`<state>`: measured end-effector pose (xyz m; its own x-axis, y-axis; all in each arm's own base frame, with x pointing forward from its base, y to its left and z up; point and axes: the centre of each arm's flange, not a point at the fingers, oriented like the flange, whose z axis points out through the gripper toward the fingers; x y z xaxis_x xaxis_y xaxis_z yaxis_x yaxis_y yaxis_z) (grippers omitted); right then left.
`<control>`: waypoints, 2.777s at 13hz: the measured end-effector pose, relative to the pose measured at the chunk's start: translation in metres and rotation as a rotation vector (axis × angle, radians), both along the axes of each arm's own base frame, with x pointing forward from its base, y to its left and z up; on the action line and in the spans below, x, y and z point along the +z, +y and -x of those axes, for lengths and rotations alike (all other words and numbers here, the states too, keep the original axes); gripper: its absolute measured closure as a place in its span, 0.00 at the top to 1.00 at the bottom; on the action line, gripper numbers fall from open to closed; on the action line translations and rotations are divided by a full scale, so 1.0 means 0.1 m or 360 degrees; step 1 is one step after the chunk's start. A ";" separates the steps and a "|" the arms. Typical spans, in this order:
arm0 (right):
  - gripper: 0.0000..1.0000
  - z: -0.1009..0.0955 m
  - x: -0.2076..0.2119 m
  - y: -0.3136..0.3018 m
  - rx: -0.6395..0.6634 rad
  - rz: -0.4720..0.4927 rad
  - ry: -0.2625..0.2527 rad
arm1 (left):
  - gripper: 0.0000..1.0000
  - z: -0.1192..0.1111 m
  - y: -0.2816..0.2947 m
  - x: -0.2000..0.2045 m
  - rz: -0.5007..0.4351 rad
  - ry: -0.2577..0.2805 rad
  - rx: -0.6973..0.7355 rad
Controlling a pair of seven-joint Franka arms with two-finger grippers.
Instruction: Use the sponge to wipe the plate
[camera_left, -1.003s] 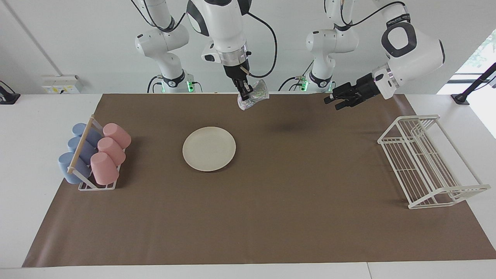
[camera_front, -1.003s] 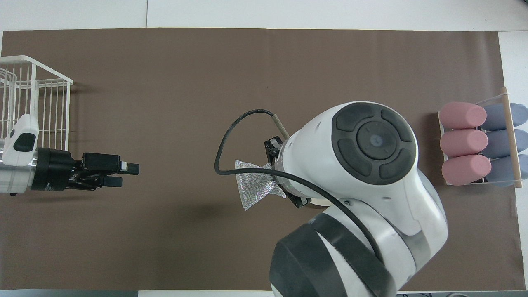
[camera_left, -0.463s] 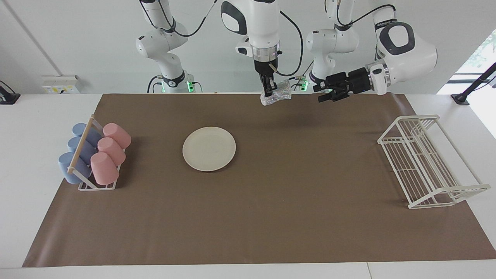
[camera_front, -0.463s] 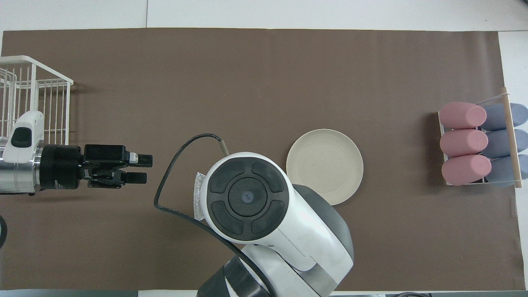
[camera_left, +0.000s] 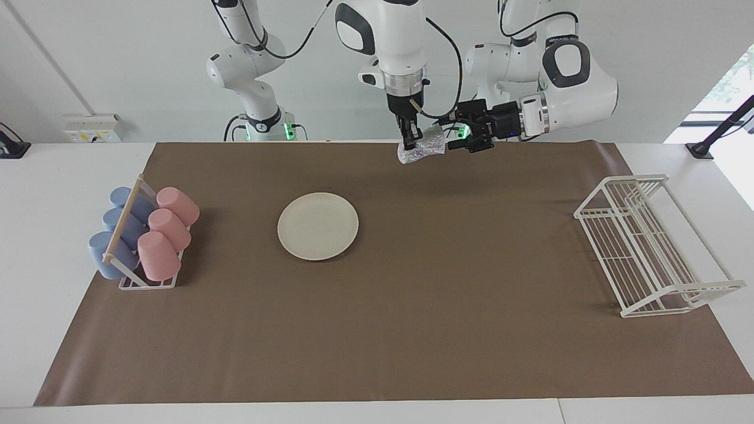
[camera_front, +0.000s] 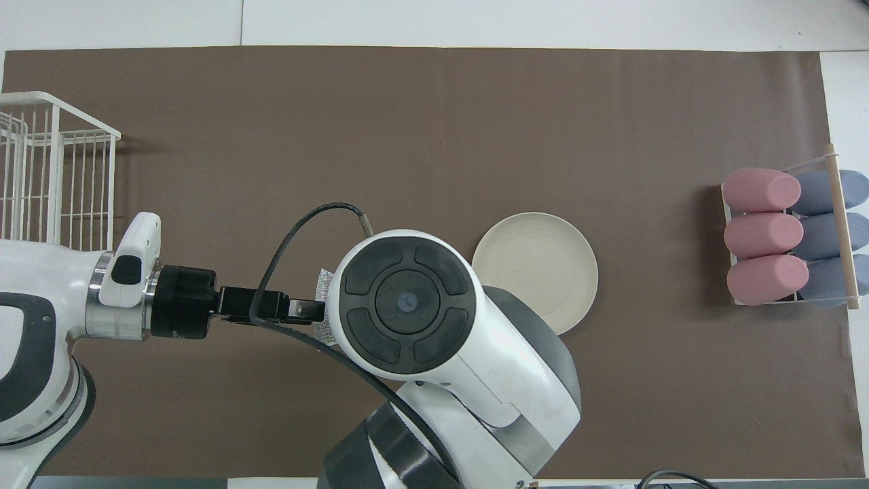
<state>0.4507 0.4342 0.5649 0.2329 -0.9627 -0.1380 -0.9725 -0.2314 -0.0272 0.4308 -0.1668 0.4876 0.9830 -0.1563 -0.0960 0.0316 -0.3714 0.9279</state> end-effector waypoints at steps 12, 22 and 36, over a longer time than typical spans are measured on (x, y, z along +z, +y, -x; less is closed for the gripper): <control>0.02 0.00 0.00 0.00 0.0000 -0.0001 -0.0001 | 0.04 0.03 -0.09 -0.10 0.0077 -0.0027 0.0034; 0.47 -0.03 0.00 -0.03 -0.0012 0.0000 -0.0002 | 0.04 0.02 -0.06 -0.10 0.0081 -0.0025 0.0043; 1.00 -0.95 0.45 -2.73 0.1228 0.0073 -0.0154 | 0.04 -0.18 0.49 0.08 -0.0944 0.0048 0.0008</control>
